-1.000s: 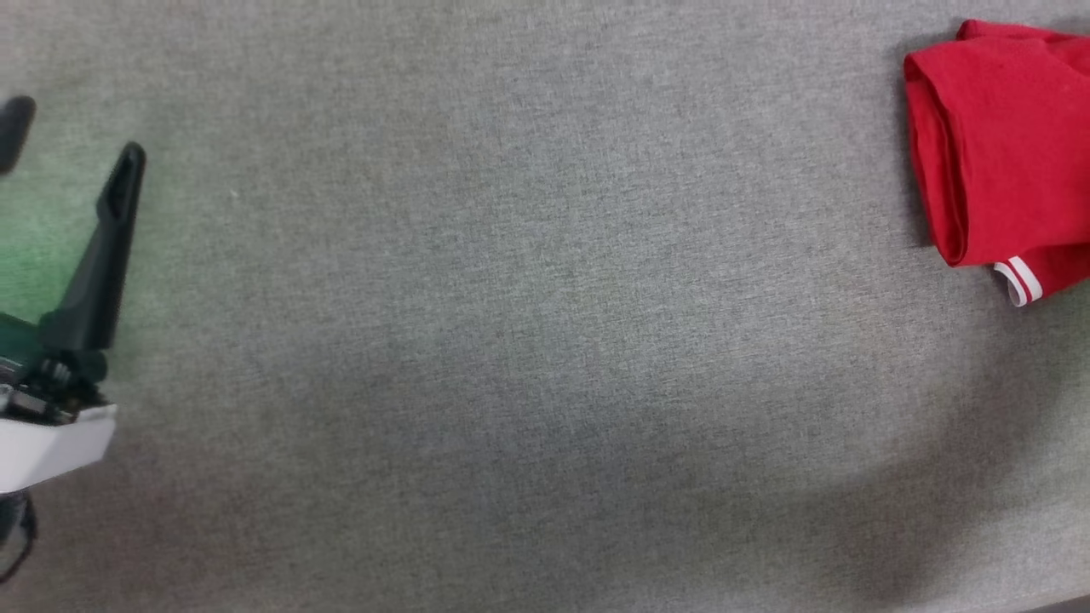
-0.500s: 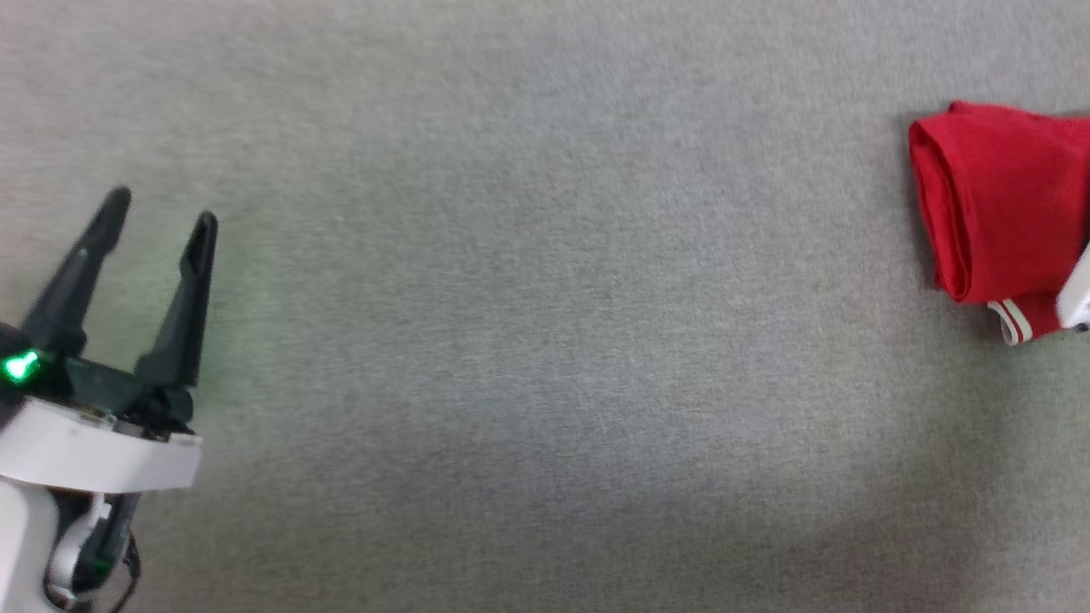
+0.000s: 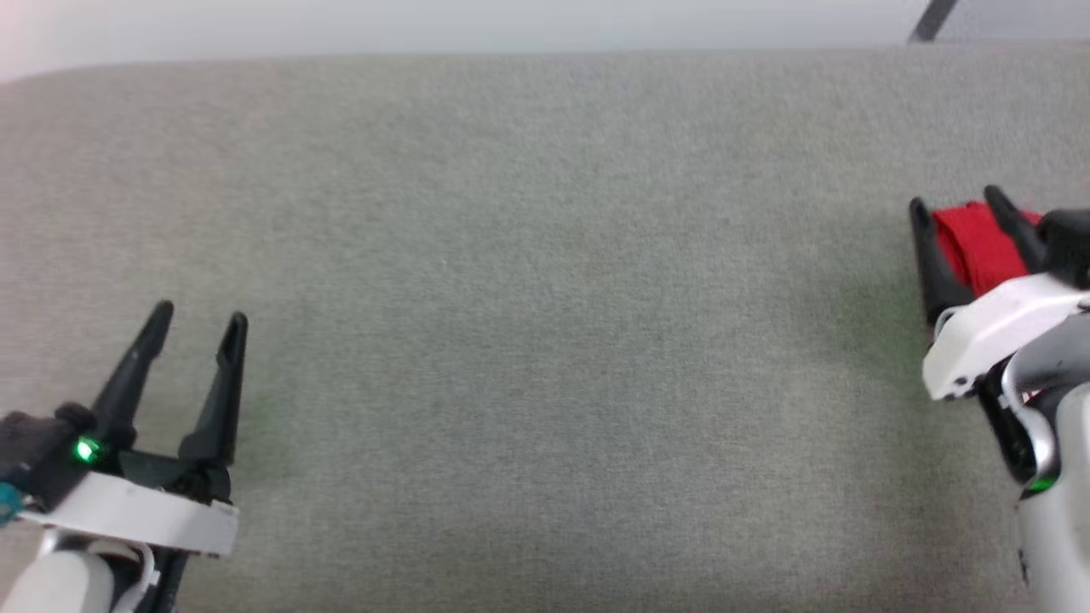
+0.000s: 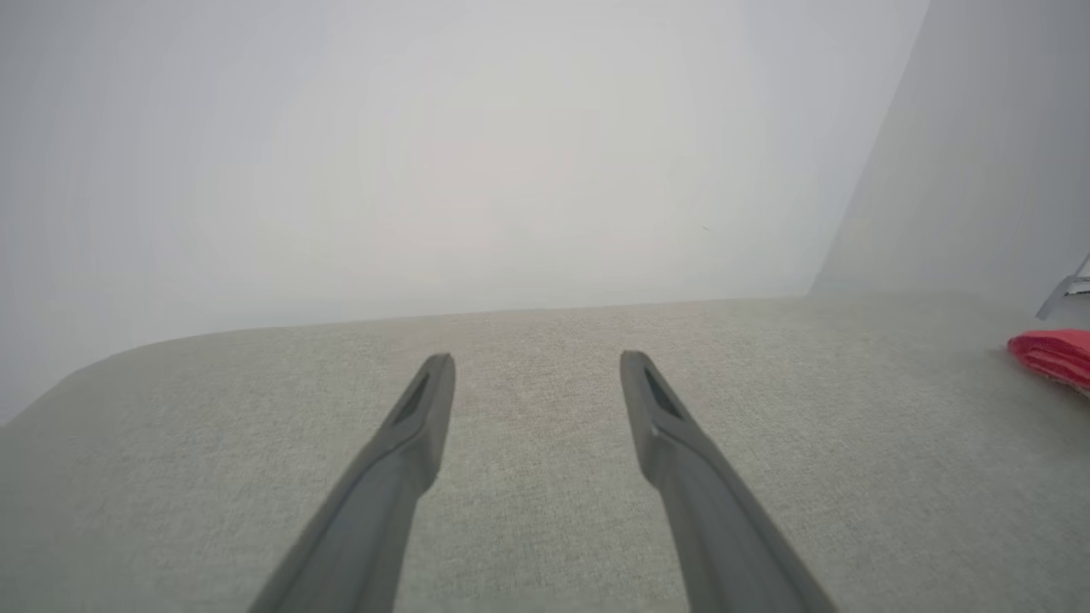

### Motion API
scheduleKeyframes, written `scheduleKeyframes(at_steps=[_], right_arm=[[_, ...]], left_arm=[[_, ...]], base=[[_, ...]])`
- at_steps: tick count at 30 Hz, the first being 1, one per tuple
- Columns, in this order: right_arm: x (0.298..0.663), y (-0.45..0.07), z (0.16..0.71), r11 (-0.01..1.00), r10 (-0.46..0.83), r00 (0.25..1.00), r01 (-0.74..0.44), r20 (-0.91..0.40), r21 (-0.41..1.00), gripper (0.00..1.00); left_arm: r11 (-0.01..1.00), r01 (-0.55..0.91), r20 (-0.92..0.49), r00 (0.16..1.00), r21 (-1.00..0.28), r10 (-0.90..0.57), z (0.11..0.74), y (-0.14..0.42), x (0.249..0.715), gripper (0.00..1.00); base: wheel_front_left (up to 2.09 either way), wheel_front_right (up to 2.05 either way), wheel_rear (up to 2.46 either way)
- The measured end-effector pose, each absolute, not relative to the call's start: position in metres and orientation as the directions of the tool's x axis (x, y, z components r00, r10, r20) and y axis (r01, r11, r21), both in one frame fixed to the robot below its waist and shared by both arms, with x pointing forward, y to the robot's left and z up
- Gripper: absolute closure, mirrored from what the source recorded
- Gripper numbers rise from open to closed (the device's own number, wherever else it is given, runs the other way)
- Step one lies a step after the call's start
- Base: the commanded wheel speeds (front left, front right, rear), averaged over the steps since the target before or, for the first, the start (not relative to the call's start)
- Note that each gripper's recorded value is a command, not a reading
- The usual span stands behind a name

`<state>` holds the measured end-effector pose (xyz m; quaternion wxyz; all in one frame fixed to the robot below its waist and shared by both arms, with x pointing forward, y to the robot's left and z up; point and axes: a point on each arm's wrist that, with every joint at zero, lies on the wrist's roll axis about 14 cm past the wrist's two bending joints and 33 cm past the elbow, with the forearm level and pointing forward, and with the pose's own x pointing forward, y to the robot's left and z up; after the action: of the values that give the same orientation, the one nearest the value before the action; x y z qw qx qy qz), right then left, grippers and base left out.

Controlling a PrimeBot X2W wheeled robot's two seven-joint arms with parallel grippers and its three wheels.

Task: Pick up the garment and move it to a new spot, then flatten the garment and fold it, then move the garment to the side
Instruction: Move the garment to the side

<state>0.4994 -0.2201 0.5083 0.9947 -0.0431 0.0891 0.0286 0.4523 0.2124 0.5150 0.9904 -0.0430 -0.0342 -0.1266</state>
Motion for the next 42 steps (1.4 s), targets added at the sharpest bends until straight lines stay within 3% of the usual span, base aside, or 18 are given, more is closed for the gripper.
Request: scheduleKeyframes(at_steps=[10,28,42], right_arm=[[0.467,-0.181,0.524,0.989,0.149,0.988,-0.148,-0.037,0.030,0.00],[0.397,-0.194,0.521,0.987,0.105,0.994,-0.105,0.006,0.124,0.00],[0.366,-0.208,0.527,0.988,0.049,0.998,-0.052,0.028,0.147,0.00]], left_arm=[[0.981,0.171,0.081,0.983,-0.095,-0.163,0.521,0.230,0.413,0.00],[0.988,0.049,0.065,0.997,-0.147,-0.040,0.514,0.252,0.337,0.00],[0.989,0.003,0.063,0.998,-0.147,0.006,0.511,0.258,0.315,0.00]], base=[[0.00,0.00,0.00],[0.00,0.00,0.00],[0.00,0.00,0.00]])
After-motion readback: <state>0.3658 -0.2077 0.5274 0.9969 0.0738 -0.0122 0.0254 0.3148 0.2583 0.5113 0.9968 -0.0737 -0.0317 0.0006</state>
